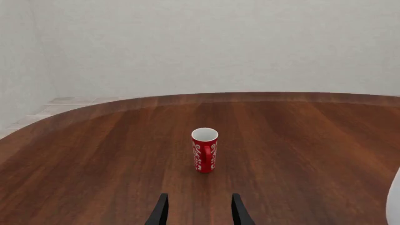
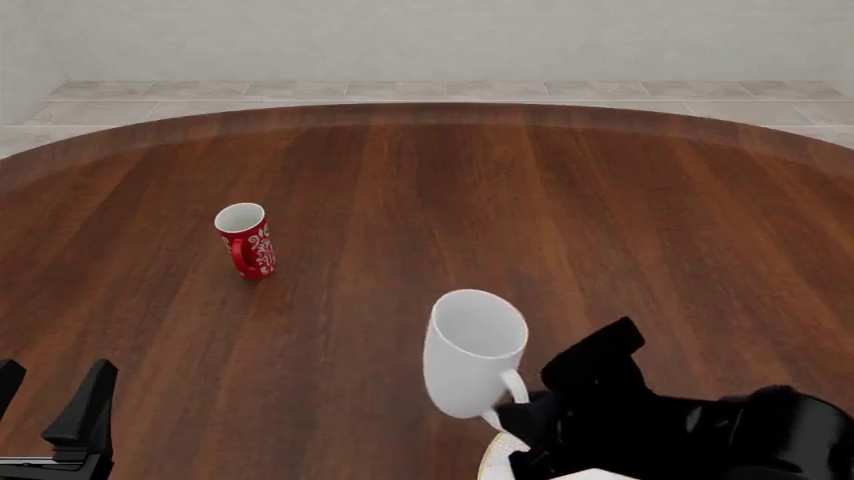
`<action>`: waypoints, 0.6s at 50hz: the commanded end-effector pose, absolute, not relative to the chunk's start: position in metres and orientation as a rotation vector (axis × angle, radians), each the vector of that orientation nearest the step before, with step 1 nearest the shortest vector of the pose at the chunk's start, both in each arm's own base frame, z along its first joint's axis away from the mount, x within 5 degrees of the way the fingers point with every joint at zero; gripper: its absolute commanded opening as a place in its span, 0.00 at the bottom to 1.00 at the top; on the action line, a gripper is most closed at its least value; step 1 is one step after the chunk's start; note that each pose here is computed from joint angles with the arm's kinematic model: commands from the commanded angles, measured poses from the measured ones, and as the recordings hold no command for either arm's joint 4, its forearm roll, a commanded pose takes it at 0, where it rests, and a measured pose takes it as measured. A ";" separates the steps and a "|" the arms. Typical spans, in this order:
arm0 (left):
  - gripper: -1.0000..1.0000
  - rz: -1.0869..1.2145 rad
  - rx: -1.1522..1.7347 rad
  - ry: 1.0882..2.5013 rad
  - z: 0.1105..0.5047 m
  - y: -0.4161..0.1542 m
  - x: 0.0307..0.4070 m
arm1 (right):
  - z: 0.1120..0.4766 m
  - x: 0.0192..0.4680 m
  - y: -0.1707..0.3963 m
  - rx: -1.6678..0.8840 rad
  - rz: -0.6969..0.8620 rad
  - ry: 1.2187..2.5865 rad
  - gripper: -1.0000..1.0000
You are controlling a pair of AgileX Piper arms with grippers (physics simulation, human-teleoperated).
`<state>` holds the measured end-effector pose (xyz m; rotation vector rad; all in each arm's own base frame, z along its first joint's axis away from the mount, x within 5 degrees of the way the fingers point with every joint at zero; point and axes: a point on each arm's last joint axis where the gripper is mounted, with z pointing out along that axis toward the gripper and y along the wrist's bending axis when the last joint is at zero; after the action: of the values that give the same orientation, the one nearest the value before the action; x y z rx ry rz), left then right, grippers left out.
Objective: Put the white mug on the plate.
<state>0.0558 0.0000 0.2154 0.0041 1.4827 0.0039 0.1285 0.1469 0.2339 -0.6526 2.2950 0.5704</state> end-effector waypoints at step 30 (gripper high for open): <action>1.00 0.004 0.004 1.483 0.215 0.000 0.056 | 0.242 0.083 0.082 -0.571 0.548 2.278 0.00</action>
<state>0.0558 0.0000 0.2154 0.0040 1.4827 0.0040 0.0949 0.0978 0.2411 -0.5969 2.2822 0.5517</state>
